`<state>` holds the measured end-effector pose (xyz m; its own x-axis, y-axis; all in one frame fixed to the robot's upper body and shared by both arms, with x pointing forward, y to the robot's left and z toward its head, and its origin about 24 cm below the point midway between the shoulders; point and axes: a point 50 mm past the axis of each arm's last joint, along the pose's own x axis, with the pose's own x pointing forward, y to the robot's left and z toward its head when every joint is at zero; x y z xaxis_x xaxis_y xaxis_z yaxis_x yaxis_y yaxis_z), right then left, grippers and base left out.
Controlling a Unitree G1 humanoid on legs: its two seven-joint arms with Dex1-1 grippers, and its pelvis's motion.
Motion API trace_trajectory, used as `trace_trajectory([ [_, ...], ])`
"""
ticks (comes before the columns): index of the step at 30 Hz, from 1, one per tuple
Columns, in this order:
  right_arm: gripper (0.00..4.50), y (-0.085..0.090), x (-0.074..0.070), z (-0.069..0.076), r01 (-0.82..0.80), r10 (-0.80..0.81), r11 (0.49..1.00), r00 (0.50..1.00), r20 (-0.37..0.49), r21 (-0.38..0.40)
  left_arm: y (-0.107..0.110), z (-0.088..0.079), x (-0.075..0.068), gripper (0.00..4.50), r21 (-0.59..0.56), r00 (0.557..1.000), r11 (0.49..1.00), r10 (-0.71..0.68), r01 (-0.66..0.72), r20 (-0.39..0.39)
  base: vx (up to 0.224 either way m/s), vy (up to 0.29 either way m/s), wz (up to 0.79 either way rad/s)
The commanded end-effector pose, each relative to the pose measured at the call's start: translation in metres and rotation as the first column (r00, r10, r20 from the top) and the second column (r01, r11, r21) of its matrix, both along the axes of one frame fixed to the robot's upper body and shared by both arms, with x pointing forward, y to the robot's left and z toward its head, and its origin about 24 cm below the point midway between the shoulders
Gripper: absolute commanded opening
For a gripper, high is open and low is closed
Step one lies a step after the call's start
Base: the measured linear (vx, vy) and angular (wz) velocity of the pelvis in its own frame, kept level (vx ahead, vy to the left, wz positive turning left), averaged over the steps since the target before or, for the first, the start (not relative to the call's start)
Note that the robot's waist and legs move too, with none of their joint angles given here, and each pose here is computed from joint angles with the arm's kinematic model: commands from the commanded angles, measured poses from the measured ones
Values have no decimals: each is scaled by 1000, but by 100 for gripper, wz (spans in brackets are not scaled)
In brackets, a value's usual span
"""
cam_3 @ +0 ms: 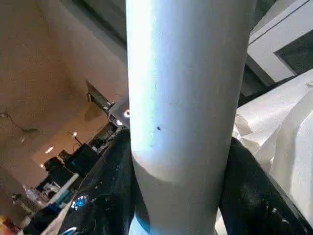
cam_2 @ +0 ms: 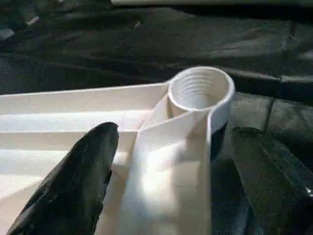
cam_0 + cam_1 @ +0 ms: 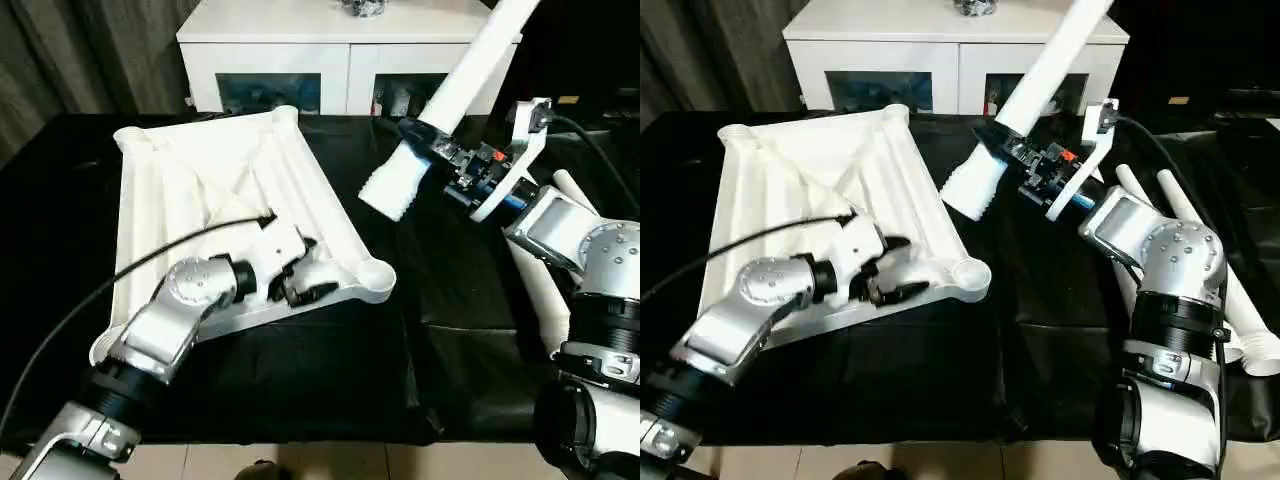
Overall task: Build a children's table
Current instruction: Pick table leg
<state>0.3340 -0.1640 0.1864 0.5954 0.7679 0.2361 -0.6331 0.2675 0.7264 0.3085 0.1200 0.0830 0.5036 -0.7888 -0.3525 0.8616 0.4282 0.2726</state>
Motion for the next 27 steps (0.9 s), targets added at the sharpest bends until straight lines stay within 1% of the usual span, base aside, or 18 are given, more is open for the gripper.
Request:
trace_trajectory([
  [1, 185, 1, -2, 10, -10, 9, 1000, 1000, 29, 19, 2, -1, -2, 404, 28, 1000, 999, -22, 22, 3, 0, 0, 0],
  [2, 185, 1, -2, 10, -9, 8, 1000, 1000, 28, 19, 3, -2, -3, 387, 32, 1000, 999, -24, 24, 0, 0, 0, 0],
  [5, 185, 1, -3, 9, -9, 9, 1000, 1000, 27, 19, 5, -7, -5, 377, 53, 999, 998, -36, 36, -14, 0, 0, 0],
  [8, 185, 1, -4, 9, -12, 11, 1000, 1000, 27, 16, 6, -9, -6, 341, 60, 999, 998, -37, 38, -22, 0, 0, 0],
  [10, 185, 0, -5, 7, -9, 9, 1000, 1000, 18, 10, 7, -11, -7, 337, 64, 999, 997, -36, 38, -29, 0, 0, 0],
  [13, 185, 1, -6, 6, -11, 11, 1000, 1000, 16, 8, 7, -13, -7, 305, 73, 999, 997, -34, 36, -29, 0, 0, 0],
  [15, 185, 2, -6, 6, -12, 12, 1000, 1000, 16, 6, 7, -13, -7, 299, 75, 999, 997, -32, 34, -29, 0, 0, 0],
  [17, 185, 3, -6, 6, -15, 15, 1000, 1000, 17, -9, 7, -14, -6, 279, 83, 999, 996, -26, 28, -26, 0, 0, 0],
  [18, 185, 5, -7, 4, -18, 19, 999, 1000, 20, -37, 7, -14, -6, 266, 77, 999, 997, -21, 23, -25, 0, 0, 0],
  [19, 185, 6, -7, 4, -19, 20, 999, 1000, 20, -49, 7, -13, -6, 257, 67, 1000, 998, -19, 21, -24, 0, 0, 0],
  [20, 185, 7, -7, 3, -14, 17, 997, 999, 27, -79, 6, -11, -6, 253, 53, 1000, 999, -13, 14, -14, 0, 0, 0],
  [21, 185, 9, -8, 1, -7, 12, 991, 999, 41, -131, 6, -8, -5, 252, 26, 1000, 1000, 1, -1, -2, 0, 0, 0],
  [22, 185, 12, -9, -1, -2, 14, 981, 998, 60, -192, 6, -4, -4, 280, -26, 1000, 1000, 17, -17, -15, 0, 0, 0],
  [23, 185, 17, -11, -3, 7, 25, 956, 994, 104, -293, 5, 9, -4, 289, -165, 997, 985, 29, -40, -67, 0, 0, 0],
  [24, 185, 17, -11, -3, 7, 25, 956, 994, 104, -293, 5, 9, -4, 283, -165, 997, 985, 29, -40, -67, 0, 0, 0],
  [25, 185, 21, -12, -4, 9, 41, 935, 990, 134, -354, 5, 21, -4, 283, -287, 994, 957, 22, -52, -107, 0, 0, 0],
  [26, 184, 22, -13, -4, 9, 45, 932, 989, 140, -363, 5, 25, -5, 289, -318, 993, 947, 16, -53, -118, 0, 0, 0],
  [27, 184, 24, -13, -3, 9, 58, 925, 985, 165, -381, 8, 44, -6, 325, -481, 988, 875, -24, -52, -151, 0, 0, 0],
])
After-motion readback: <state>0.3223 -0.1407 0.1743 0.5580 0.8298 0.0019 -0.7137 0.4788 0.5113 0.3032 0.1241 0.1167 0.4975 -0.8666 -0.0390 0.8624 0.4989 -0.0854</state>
